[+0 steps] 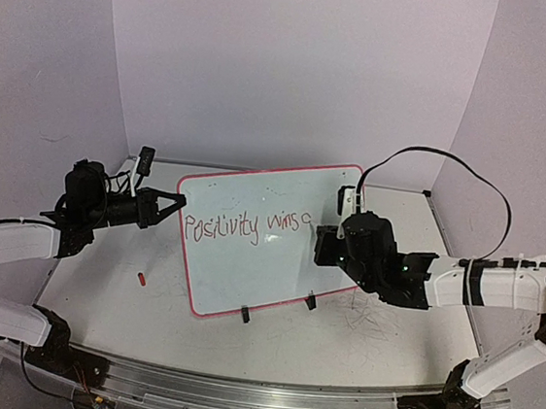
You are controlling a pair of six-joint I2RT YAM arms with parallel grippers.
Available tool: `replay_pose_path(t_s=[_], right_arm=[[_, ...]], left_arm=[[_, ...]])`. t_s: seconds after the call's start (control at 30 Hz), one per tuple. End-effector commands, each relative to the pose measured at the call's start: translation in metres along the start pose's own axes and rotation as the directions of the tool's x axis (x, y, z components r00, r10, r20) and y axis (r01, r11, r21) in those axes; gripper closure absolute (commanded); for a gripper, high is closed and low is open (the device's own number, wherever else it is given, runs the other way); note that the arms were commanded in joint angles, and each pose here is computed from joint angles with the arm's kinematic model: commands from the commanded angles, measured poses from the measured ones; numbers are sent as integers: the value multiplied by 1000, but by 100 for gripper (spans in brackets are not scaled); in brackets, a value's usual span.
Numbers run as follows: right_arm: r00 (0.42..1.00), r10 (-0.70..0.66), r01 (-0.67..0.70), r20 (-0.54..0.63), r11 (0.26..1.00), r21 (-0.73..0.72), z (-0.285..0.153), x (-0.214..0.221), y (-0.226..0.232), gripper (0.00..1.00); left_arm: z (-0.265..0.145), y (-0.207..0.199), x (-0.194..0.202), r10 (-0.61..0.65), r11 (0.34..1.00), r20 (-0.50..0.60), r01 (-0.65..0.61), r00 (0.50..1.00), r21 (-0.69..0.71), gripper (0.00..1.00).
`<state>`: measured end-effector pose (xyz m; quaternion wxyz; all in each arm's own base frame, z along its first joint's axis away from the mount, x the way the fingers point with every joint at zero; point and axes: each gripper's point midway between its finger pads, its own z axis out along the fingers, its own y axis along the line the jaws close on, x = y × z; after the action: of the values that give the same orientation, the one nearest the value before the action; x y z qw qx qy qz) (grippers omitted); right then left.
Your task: Write a sentence on the whiteboard
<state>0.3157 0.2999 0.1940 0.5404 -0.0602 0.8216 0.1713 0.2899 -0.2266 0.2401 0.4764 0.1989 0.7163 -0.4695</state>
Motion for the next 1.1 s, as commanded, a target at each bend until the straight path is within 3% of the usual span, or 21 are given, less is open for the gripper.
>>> replay_pose_path(t_s=[0.0, 1.07], right_arm=[[997, 17, -18, 73, 1000, 9, 3, -24, 7, 100], [1000, 29, -29, 11, 999, 28, -5, -1, -5, 100]], left_arm=[[2, -5, -2, 60, 998, 0, -60, 998, 14, 100], [1, -6, -3, 62, 998, 4, -62, 998, 15, 100]])
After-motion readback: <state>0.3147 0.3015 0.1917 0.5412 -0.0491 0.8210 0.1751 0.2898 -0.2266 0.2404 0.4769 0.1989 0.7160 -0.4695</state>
